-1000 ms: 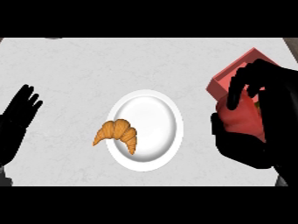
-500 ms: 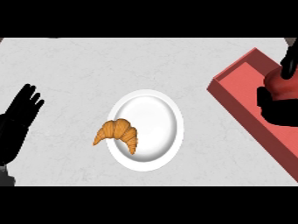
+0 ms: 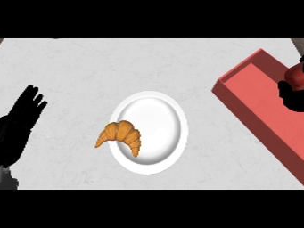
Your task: Pick the bell pepper from the plate and place it in the cardboard box
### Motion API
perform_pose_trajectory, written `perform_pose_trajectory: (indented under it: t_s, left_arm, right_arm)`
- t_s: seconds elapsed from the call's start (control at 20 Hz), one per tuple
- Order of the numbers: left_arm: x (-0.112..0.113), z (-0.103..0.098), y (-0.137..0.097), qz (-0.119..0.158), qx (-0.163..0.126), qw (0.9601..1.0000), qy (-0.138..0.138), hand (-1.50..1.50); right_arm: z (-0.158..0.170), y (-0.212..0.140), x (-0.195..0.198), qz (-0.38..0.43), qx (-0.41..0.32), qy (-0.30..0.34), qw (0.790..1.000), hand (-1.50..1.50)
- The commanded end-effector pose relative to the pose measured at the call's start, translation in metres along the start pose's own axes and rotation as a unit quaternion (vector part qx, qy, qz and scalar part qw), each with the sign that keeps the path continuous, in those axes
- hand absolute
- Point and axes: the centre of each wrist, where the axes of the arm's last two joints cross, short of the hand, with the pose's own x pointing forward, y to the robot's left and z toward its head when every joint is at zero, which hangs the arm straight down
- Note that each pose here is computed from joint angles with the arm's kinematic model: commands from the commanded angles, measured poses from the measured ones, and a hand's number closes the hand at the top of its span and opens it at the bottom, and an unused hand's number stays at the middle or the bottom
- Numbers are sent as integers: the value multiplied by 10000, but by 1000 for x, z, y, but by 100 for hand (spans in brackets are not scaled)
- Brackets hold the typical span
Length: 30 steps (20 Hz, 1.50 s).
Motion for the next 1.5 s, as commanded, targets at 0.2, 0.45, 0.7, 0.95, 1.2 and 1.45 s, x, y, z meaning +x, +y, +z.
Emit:
perform_pose_trajectory:
  t_s: [0.2, 0.45, 0.7, 0.95, 1.2, 1.45]
  left_arm:
    - [-7, 4, 4, 59, -108, 9999, 6, 0]
    - [-5, 7, 4, 7, -172, 9998, -67, 0]
    - [10, -2, 12, 50, 3, 10000, -30, 0]
    - [-6, -1, 1, -14, 80, 10000, 8, 0]
    - [4, 4, 13, 31, 51, 9999, 81, 0]
    - [10, 5, 11, 57, 2, 10000, -21, 0]
  right_arm:
    - [-13, 78, -37, -252, 461, 49, 9986, 150]
    - [-36, 86, -80, -200, 1171, 1053, 9873, 150]
    - [-4, 106, -94, -554, 1686, 657, 9819, -150]
    - [-3, 105, -87, -1501, 791, 345, 9849, -150]
    - [-8, 90, -105, -2978, -196, 899, 9502, -150]
    - [5, 61, -138, -3639, -590, 1110, 9229, -150]
